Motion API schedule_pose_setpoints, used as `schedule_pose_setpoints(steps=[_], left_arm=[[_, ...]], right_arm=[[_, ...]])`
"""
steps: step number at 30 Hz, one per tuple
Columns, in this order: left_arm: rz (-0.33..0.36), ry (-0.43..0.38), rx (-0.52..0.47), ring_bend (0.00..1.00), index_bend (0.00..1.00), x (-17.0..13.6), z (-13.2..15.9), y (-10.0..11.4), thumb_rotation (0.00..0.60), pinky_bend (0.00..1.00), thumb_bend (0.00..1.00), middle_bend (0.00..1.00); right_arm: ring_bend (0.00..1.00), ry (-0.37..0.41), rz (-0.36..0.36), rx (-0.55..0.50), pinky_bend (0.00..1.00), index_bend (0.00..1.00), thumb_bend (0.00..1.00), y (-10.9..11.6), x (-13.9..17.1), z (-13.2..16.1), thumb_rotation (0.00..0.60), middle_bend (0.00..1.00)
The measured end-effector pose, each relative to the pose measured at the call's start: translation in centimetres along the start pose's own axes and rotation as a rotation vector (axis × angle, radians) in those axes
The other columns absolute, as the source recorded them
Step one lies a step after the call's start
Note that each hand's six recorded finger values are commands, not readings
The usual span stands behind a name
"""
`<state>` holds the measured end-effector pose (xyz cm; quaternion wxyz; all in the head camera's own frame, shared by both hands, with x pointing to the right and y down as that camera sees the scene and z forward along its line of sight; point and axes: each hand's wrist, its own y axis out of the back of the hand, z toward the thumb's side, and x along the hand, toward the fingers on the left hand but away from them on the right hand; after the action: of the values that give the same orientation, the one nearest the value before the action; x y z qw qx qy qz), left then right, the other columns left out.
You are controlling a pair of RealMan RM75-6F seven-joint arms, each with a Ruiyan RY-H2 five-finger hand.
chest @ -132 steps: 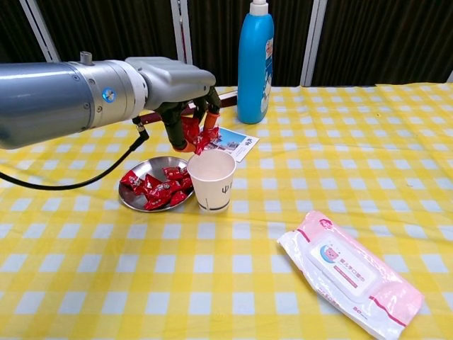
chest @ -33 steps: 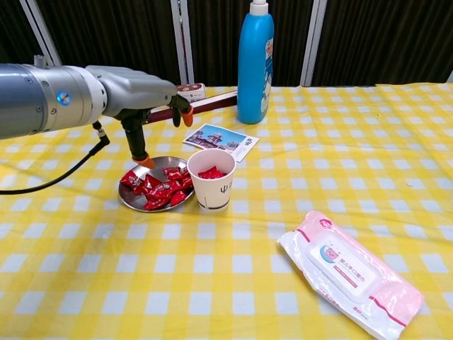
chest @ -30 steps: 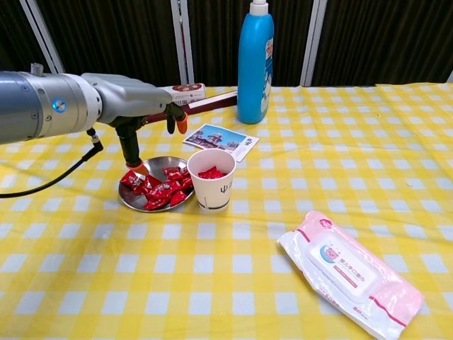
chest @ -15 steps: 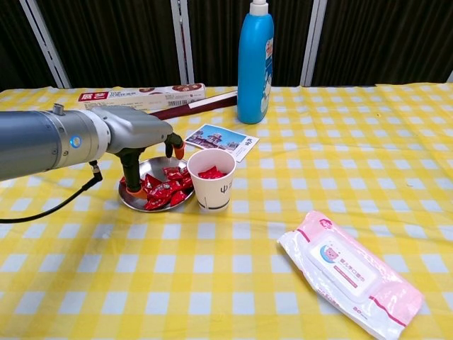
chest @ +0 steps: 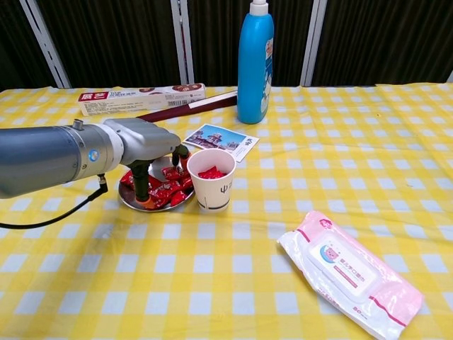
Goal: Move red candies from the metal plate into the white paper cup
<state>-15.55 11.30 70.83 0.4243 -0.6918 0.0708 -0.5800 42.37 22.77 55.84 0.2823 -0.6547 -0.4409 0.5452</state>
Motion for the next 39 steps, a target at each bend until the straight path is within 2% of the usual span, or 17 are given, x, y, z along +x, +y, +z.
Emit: schedule_pose_setpoints(steps=[20, 28, 31, 39], left_arm=[[-0.034, 0.035, 0.007, 0.84, 0.31, 0.6, -1.1, -1.5, 0.600, 0.90, 0.20, 0.29], [-0.043, 0.035, 0.018, 0.84, 0.34, 0.9, -0.9, -2.1, 0.600, 0.90, 0.24, 0.32], [-0.045, 0.034, 0.022, 0.84, 0.38, 1.0, -0.8, -2.3, 0.600, 0.90, 0.27, 0.36], [-0.032, 0.021, 0.025, 0.85, 0.55, 1.2, -0.3, -2.7, 0.600, 0.91, 0.42, 0.60]], right_arm=[[0.00, -0.003, 0.003, 0.002, 0.00, 0.00, 0.39, -0.1, -0.1, 0.0, 0.600, 0.00], [0.00, -0.001, 0.002, 0.001, 0.00, 0.00, 0.39, -0.1, 0.0, 0.0, 0.600, 0.00], [0.00, 0.000, -0.001, 0.001, 0.00, 0.00, 0.39, -0.1, -0.1, 0.1, 0.600, 0.00], [0.00, 0.002, -0.007, -0.004, 0.00, 0.00, 0.39, 0.0, 0.0, 0.1, 0.600, 0.00]])
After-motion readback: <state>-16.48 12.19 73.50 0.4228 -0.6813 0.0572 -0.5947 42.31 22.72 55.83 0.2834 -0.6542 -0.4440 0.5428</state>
